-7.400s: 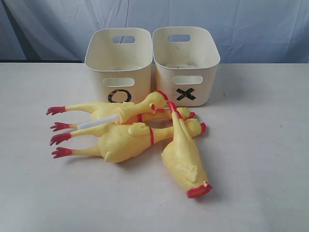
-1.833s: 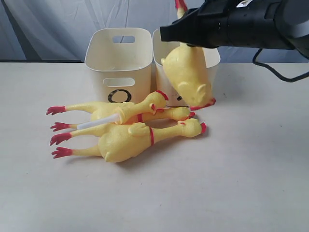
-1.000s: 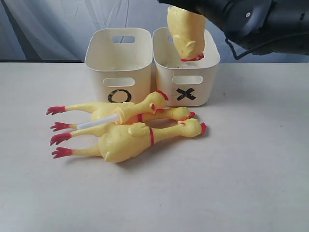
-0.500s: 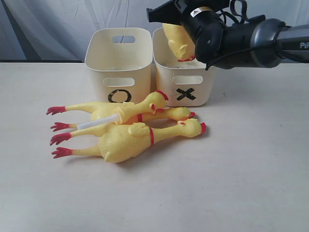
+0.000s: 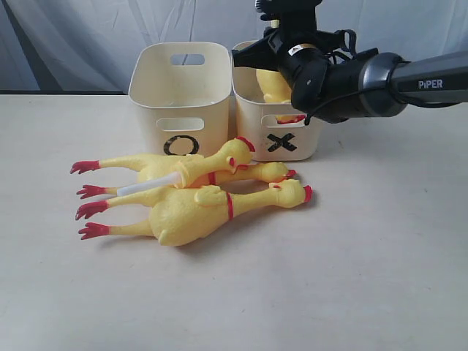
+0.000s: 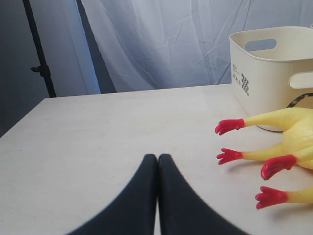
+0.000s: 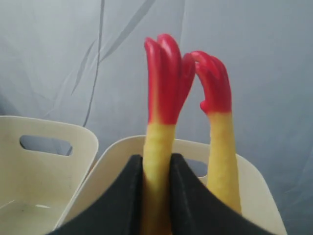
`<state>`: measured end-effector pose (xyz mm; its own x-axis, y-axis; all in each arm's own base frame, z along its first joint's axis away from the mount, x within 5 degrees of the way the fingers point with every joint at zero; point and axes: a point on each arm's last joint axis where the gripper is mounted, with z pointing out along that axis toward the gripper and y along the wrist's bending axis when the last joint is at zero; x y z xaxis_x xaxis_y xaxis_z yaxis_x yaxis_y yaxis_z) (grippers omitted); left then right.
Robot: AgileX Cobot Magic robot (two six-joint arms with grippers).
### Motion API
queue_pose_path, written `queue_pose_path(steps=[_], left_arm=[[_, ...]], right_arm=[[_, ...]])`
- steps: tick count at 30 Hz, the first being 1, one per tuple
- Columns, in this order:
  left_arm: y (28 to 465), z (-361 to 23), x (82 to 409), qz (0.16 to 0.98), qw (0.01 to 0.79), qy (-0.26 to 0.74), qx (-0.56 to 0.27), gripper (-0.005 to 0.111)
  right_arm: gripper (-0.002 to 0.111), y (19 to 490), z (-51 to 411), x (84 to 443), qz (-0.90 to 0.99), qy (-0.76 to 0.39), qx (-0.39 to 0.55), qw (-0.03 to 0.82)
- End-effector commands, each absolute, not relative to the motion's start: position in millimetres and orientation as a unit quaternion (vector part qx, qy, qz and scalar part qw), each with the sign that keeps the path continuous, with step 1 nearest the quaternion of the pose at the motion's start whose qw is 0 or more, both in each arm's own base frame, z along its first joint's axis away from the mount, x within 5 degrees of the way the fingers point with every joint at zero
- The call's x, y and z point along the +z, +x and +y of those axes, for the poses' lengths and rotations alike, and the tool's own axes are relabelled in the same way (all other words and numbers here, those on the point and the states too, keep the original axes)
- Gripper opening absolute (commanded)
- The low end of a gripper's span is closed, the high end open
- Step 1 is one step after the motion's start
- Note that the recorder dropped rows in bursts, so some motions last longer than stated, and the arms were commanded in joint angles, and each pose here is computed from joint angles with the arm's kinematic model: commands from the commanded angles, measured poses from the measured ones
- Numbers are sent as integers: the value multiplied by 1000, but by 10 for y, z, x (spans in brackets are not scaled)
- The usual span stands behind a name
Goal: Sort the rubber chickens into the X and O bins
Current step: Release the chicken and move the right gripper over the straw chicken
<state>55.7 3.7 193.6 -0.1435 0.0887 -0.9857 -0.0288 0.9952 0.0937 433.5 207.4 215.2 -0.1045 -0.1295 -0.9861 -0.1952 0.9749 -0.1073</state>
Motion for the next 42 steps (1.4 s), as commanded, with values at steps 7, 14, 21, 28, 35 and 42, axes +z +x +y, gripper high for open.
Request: queue_pose_path(steps=[7, 14, 21, 28, 35, 42], left_arm=[[555, 41, 1925, 755, 654, 18, 47, 0], [555, 41, 1925, 755, 654, 18, 47, 0], [555, 41, 1925, 755, 654, 18, 47, 0], [555, 41, 1925, 755, 654, 18, 47, 0], [555, 41, 1925, 755, 654, 18, 47, 0], [555, 41, 1925, 755, 654, 18, 47, 0]], right_arm=[[-1, 4363, 2030, 2211, 739, -106, 16, 665], [56, 4361, 2035, 2202, 742, -108, 18, 662], [74, 4319, 2037, 2345, 740, -106, 30, 663], [69, 4086, 2118, 2678, 776, -173, 99, 598], [69, 3619, 2178, 2954, 793, -362, 117, 476], [69, 3121, 2593, 2838, 663, -642, 36, 384]])
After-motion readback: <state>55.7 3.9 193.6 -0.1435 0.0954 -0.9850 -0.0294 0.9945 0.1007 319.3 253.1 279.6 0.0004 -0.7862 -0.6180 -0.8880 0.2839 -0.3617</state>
